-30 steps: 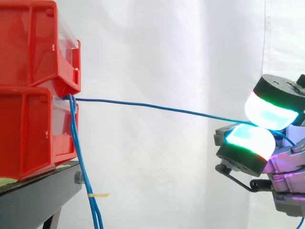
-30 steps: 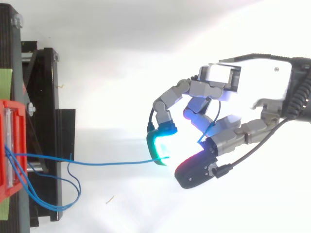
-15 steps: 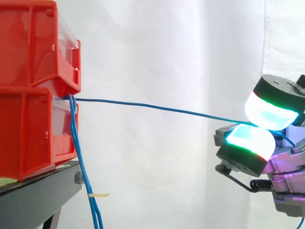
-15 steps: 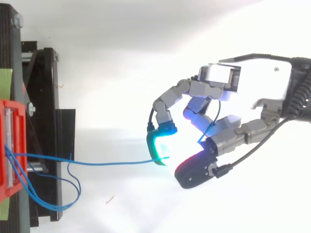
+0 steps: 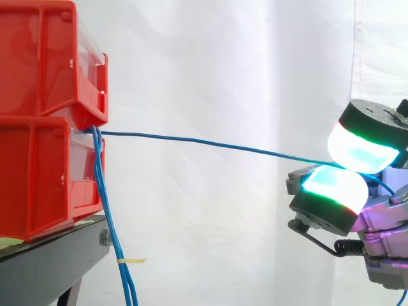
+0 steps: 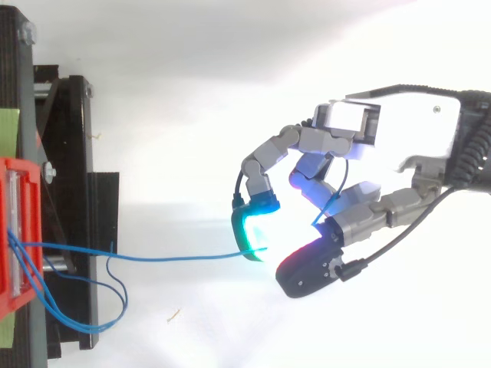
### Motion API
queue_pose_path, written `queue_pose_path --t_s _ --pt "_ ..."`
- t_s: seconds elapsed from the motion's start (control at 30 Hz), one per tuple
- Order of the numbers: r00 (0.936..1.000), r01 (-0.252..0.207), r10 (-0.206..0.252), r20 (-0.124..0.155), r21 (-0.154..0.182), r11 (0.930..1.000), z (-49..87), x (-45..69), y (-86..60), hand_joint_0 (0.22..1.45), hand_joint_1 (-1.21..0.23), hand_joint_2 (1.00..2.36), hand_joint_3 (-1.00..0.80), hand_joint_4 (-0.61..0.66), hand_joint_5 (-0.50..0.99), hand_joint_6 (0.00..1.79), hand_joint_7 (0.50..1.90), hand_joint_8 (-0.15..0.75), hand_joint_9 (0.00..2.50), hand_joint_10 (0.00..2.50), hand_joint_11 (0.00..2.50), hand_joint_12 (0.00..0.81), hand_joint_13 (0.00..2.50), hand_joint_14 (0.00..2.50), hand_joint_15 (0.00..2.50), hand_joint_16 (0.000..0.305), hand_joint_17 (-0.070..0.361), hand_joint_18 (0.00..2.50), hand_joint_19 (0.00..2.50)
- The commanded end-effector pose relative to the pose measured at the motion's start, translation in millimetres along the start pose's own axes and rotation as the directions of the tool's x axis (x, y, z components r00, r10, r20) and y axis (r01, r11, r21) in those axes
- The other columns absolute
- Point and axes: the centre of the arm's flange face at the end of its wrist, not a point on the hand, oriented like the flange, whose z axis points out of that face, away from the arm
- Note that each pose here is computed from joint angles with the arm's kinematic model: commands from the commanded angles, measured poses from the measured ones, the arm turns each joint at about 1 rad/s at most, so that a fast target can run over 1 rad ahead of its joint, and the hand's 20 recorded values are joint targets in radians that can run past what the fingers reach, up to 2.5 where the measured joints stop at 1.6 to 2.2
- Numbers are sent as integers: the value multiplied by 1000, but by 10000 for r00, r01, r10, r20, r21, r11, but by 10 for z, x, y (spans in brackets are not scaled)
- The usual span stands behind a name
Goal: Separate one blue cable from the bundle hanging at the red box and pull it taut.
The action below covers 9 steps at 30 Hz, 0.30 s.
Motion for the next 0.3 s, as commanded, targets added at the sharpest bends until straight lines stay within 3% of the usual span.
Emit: queue_pose_path --t_s 0.0,0.27 --pt "10000 0 0 0 -2 10000 0 0 1 610 -774 1003 -7 -39 -106 929 1161 390 1012 1732 1099 407 1293 1151 1399 58 131 1373 1053" --pt "10000 0 0 0 -2 10000 0 0 1 610 -774 1003 -9 -41 -106 930 1160 398 1014 1726 1098 414 1295 1137 1403 58 131 1371 1054"
